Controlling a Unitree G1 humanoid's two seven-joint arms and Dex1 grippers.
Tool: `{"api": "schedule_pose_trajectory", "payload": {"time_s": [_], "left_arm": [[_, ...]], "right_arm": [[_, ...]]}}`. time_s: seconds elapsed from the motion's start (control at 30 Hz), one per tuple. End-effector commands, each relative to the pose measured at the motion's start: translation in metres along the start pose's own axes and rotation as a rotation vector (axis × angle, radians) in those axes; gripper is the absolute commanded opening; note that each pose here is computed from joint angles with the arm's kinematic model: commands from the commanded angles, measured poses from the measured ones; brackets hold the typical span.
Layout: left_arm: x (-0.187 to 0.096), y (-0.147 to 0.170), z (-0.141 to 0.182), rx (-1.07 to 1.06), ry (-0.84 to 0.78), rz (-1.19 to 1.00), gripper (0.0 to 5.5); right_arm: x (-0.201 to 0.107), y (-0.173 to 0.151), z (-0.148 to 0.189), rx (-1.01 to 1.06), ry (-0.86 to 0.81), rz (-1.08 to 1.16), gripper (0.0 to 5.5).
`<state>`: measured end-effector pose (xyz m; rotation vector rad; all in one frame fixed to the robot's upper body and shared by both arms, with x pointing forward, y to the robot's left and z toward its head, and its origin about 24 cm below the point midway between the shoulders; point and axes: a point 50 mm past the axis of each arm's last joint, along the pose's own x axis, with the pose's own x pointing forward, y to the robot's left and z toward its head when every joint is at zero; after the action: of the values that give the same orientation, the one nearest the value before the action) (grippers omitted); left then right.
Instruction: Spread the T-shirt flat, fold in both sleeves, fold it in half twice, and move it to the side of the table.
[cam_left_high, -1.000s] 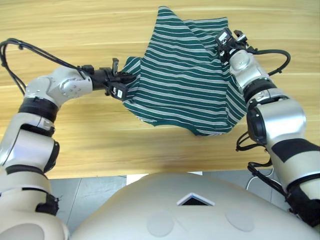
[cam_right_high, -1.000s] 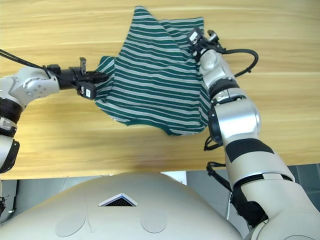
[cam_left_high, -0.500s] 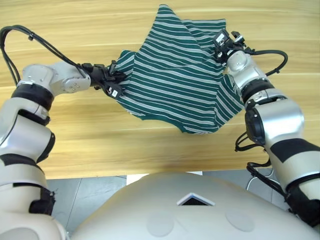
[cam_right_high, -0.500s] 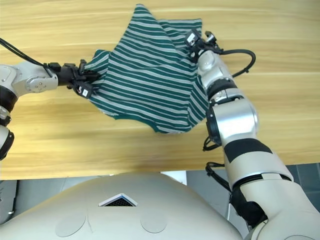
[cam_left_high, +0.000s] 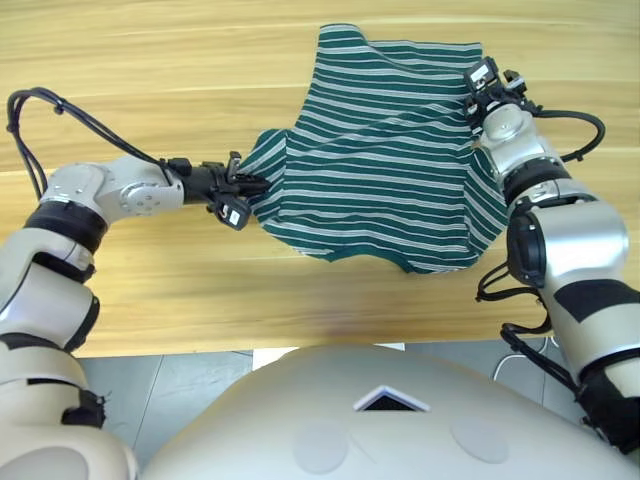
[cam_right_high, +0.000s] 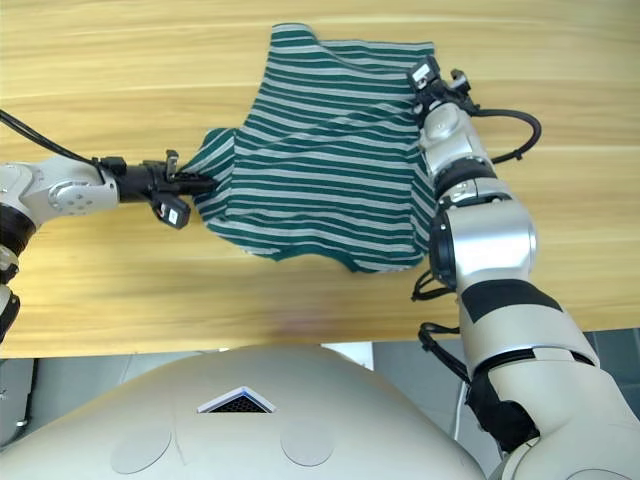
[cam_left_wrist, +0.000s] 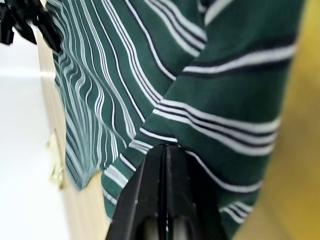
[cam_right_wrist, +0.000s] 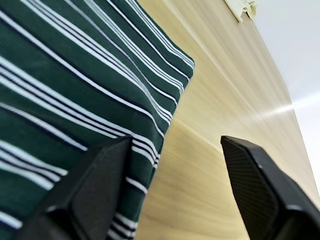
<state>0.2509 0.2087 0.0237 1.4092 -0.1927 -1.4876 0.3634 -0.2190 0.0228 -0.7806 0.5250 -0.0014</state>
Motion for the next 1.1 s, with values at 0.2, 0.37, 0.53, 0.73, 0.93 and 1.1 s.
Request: {"api": "schedule_pose_trajectory", "payload": {"time_s": [0.2, 0.37, 0.53, 0.73, 0.93, 1.1], "left_arm": [[0.005, -0.078, 0.053, -0.26, -0.248, -0.337, 0.05], [-0.009, -0.044, 0.018, -0.235, -0.041, -0.167, 0.05], [-0.019, -0.038, 0.003, -0.225, 0.066, -0.09, 0.05], [-0.022, -0.044, 0.019, -0.256, -0.014, -0.034, 0.05], [-0.035, -0.039, 0.037, -0.246, -0.062, 0.045, 0.05], [-0.044, -0.026, 0.034, -0.219, -0.021, 0.139, 0.05]], "right_arm": [[0.0, -0.009, -0.012, 0.165, 0.046, -0.049, 3.26], [0.0, -0.007, 0.002, 0.244, -0.023, -0.02, 3.26], [0.0, -0.001, 0.016, 0.253, -0.098, 0.017, 3.26], [-0.001, -0.013, 0.031, 0.342, -0.22, -0.008, 3.26], [-0.003, -0.034, 0.038, 0.435, -0.315, -0.065, 3.26], [-0.006, -0.033, 0.039, 0.401, -0.392, -0.026, 3.26]]}}
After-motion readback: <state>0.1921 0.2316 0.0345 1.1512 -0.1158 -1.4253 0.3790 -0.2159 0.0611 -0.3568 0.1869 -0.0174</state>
